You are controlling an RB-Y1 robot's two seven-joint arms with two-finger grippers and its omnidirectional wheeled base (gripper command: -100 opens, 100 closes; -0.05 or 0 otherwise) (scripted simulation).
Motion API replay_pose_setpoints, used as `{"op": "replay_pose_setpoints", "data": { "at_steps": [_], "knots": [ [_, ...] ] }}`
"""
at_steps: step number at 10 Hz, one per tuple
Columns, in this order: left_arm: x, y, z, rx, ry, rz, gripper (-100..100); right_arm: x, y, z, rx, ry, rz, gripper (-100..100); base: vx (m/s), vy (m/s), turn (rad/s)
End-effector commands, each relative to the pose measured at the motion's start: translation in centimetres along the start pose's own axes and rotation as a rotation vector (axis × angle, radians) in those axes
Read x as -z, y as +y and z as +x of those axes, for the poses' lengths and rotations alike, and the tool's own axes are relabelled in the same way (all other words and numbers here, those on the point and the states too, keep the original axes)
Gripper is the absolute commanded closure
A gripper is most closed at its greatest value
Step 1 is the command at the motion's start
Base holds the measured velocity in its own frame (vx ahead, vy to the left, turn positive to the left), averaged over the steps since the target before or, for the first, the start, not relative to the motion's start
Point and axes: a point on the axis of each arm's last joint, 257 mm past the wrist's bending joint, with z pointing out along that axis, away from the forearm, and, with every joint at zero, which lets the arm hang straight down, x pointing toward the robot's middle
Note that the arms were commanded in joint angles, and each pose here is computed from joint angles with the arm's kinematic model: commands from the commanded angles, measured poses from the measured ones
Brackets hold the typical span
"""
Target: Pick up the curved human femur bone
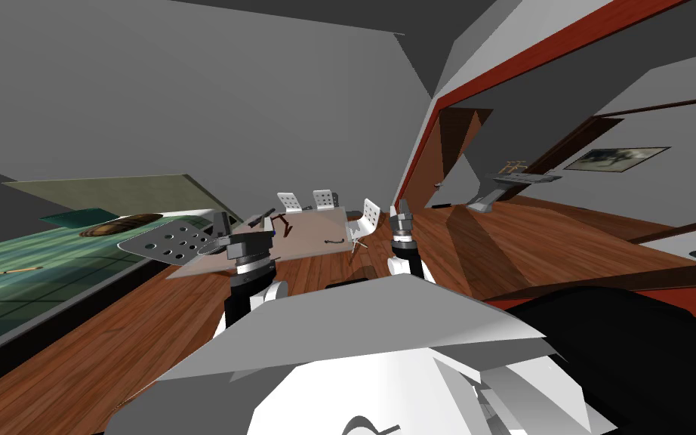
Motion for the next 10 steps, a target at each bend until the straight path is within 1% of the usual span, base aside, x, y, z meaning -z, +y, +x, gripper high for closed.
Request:
{"op": "replay_pose_setpoints", "data": {
  "at_steps": [1, 2, 5, 6, 8, 9, 10],
  "knots": [
    [0.0, 0.7, 0.1, -0.005, 0.013, -0.014, -100, 0.0, 0.0, 0.0, 0.000, 0.000, 0.000, 0, -0.004, 0.003, -0.025],
    [0.0, 2.2, 0.0, -0.013, 0.030, -0.044, -100, 0.0, 0.0, 0.0, 0.000, 0.000, 0.000, 0, -0.019, 0.017, -0.019],
    [0.0, 5.6, -0.6, -0.026, 0.039, -0.105, -100, 0.0, 0.0, 0.0, 0.000, 0.000, 0.000, 0, -0.024, 0.023, -0.034],
    [0.0, 5.6, -0.6, -0.026, 0.039, -0.105, -100, 0.0, 0.0, 0.0, 0.000, 0.000, 0.000, 0, -0.020, 0.018, -0.009],
    [0.1, 8.3, -1.4, -0.036, 0.035, -0.155, -100, 0.0, 0.0, 0.0, 0.000, 0.000, 0.000, 0, -0.024, 0.021, -0.035],
    [0.1, 8.3, -1.4, -0.036, 0.035, -0.155, -100, 0.0, 0.0, 0.0, 0.000, 0.000, 0.000, 0, -0.022, 0.021, -0.013],
    [0.1, 9.7, -1.9, -0.040, 0.030, -0.179, -100, 0.0, 0.0, 0.0, 0.000, 0.000, 0.000, 0, -0.025, 0.023, -0.018]
  ]
}}
